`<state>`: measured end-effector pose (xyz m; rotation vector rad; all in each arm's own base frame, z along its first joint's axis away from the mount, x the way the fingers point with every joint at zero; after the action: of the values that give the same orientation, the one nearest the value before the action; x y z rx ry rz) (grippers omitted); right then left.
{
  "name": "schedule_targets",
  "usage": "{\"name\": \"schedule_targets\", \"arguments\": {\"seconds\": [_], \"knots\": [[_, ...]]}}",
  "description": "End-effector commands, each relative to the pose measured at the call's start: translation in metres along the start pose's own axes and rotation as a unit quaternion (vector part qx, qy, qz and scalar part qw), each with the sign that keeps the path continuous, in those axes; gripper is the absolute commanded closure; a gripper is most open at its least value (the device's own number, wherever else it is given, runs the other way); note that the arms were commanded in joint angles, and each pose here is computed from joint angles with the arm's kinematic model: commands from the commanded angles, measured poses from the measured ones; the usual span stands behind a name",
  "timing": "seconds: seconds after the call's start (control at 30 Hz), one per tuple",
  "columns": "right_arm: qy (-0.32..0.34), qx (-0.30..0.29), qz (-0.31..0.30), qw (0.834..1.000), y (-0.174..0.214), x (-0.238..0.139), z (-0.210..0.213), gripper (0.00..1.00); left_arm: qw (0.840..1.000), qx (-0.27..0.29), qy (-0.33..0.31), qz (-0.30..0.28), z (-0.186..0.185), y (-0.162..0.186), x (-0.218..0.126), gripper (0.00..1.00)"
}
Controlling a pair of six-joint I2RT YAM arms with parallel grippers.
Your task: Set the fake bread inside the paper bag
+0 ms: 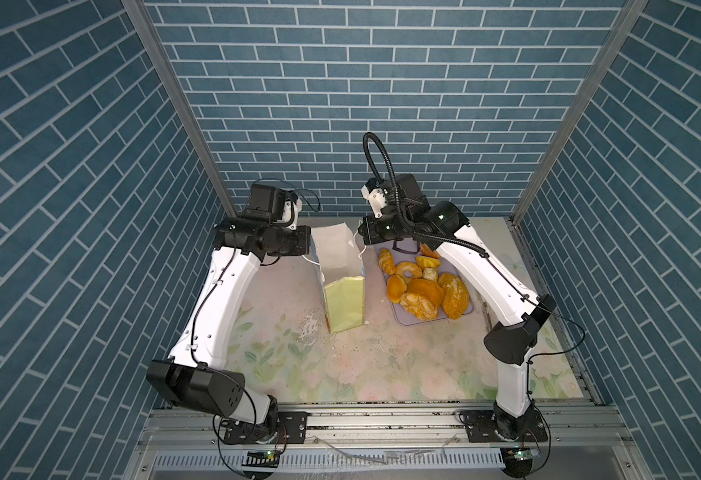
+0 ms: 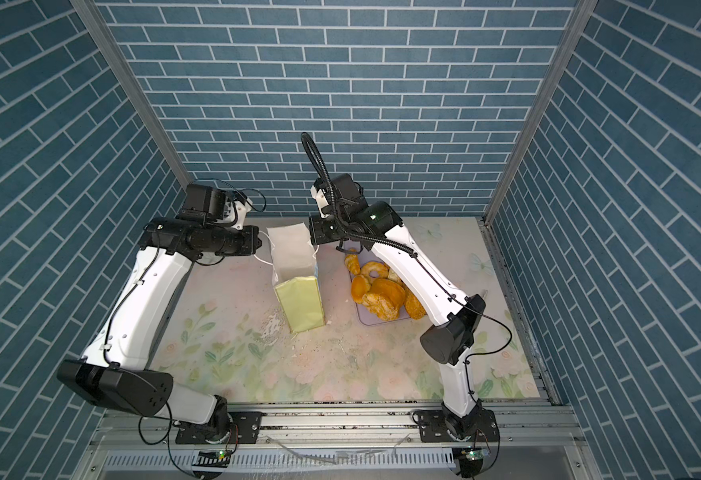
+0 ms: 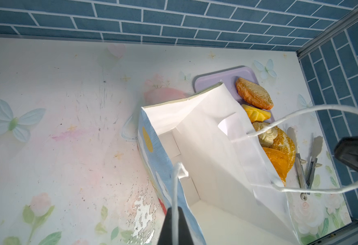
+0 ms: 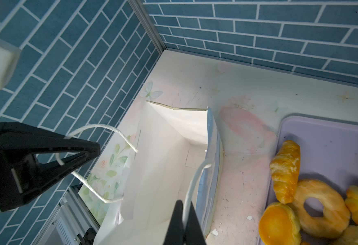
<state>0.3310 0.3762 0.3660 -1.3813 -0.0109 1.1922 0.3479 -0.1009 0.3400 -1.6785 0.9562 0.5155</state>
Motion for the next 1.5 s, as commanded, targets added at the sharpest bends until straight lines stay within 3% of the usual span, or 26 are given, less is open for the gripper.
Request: {"name": "schedule_targets", "arguments": {"seconds": [0.0,0.37,0.83,0.87,0.97,1.03,1.1,1.27,1.47], "knots": [[0.047,-0.007,-0.023,0.999,-0.005,-0.028,-0.011,1.00,1.000,0.007,0.025,-0.017,-0.012,-0.015,0.001,1.00],[0.109,-0.011,-0.027,0.994,0.000,-0.043,-0.032,1.00,0.999,0.014,0.044,-0.022,-0.024,-0.025,0.011,1.00],[0.118,-0.010,0.001,0.993,0.012,-0.029,-0.045,1.00,0.999,0.005,0.046,-0.010,-0.025,-0.022,0.022,1.00],[0.120,-0.010,0.003,0.993,0.013,-0.029,-0.047,0.92,0.999,0.006,0.044,-0.011,-0.025,-0.022,0.021,0.96],[0.126,-0.020,0.001,0.992,0.013,-0.033,-0.049,0.64,0.999,0.010,0.032,-0.017,-0.022,-0.020,0.015,0.68],[0.137,-0.033,-0.003,0.990,0.013,-0.039,-0.052,0.55,0.999,0.012,0.028,-0.020,-0.020,-0.018,0.012,0.53],[0.158,-0.043,-0.010,0.986,0.011,-0.050,-0.057,0.44,0.999,0.015,0.024,-0.021,-0.020,-0.018,0.008,0.46],[0.197,-0.059,-0.037,0.978,0.005,-0.086,-0.065,0.03,0.999,0.021,0.015,-0.030,-0.018,-0.016,-0.002,0.40],[0.249,-0.054,-0.057,0.965,0.014,-0.132,-0.085,0.01,0.999,0.006,0.009,-0.045,-0.007,-0.004,-0.014,0.36]]}}
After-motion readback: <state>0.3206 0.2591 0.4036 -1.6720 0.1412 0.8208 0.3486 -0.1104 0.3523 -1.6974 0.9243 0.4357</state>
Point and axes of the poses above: each gripper's point midway between its finger pads, its own x axis out along the fingers, its own z axis along the line the jaws close on, y = z × x, the point moved 3 cm from there along -x, back along the fingers, and after that the axes turned 4 degrees about -x, right-handed, at the moved point
